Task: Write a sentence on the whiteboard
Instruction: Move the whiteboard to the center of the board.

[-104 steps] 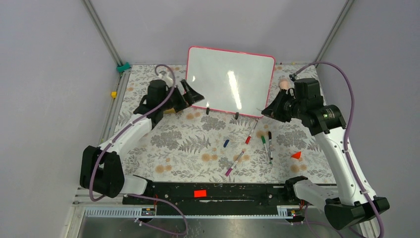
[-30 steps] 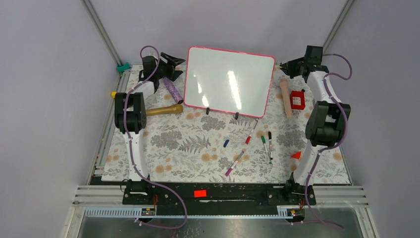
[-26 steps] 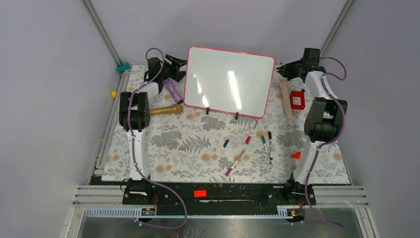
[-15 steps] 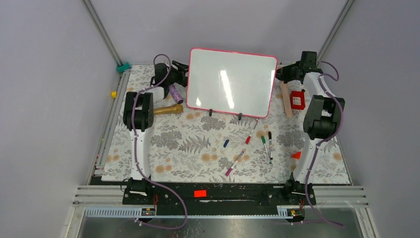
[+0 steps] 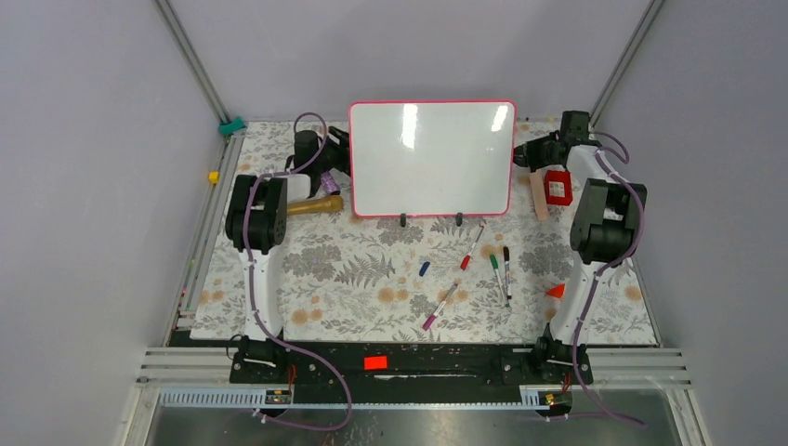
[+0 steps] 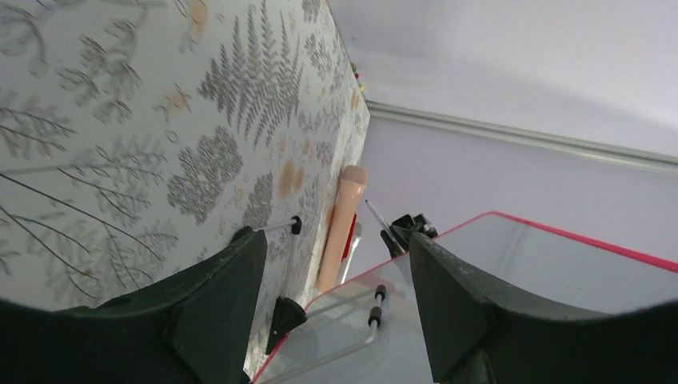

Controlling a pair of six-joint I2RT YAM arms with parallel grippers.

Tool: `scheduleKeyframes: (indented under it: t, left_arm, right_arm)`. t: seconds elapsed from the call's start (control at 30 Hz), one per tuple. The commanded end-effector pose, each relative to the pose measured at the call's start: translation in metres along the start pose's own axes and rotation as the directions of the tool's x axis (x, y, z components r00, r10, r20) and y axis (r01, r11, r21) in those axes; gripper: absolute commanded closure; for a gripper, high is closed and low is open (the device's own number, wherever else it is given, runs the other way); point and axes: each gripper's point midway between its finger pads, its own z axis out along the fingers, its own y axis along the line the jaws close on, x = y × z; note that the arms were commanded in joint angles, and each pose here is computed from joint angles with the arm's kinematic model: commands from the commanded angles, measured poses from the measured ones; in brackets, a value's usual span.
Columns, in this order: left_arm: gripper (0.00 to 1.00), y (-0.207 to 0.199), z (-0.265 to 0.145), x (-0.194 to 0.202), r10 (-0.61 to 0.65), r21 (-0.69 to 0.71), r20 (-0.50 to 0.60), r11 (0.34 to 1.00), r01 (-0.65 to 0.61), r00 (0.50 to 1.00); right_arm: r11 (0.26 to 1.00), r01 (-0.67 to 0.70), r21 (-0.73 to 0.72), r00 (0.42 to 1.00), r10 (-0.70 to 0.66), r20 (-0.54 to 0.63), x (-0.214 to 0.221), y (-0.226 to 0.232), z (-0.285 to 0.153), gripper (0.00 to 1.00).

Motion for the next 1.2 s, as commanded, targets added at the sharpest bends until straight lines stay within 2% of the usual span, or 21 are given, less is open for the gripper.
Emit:
scheduleKeyframes:
  t: [0.0, 0.3, 0.53, 0.67, 0.77, 0.97, 1.17]
  left_arm:
    - [0.34, -0.062, -0.015, 0.015, 0.118, 0.135, 0.001, 0.984, -0.117, 0.993]
    - [0.33, -0.058, -0.019, 0.013, 0.138, 0.077, -0.02, 0.988, -0.136, 0.99]
    - [0.32, -0.062, -0.043, -0.028, 0.153, 0.022, 0.037, 0.988, -0.154, 0.988]
    - [0.32, -0.061, -0.06, -0.039, 0.12, 0.022, 0.079, 0.992, -0.122, 0.99]
    - [0.32, -0.062, -0.07, -0.036, 0.118, 0.021, 0.091, 0.993, -0.12, 0.989]
    - [0.32, -0.058, -0.082, -0.026, 0.115, 0.004, 0.099, 0.993, -0.116, 0.988]
    - [0.32, -0.055, -0.08, -0.02, 0.105, 0.007, 0.077, 0.994, -0.105, 0.992]
  right_arm:
    - [0.993, 0.071, -0.091, 0.997, -0.073, -0.018, 0.018, 0.031, -0.033, 1.0]
    - [0.996, 0.066, -0.06, 0.996, -0.069, -0.058, 0.036, 0.015, -0.03, 1.0]
    - [0.995, 0.067, -0.07, 0.993, -0.074, -0.088, 0.022, 0.031, -0.018, 1.0]
    - [0.994, 0.034, -0.099, 0.993, -0.045, -0.113, 0.017, 0.043, -0.007, 1.0]
    - [0.992, 0.024, -0.125, 0.99, -0.041, -0.136, 0.014, 0.054, -0.002, 1.0]
    - [0.988, -0.007, -0.154, 0.966, -0.033, -0.255, 0.025, 0.061, 0.012, 1.0]
    - [0.988, -0.013, -0.154, 0.956, -0.033, -0.291, 0.035, 0.052, 0.011, 1.0]
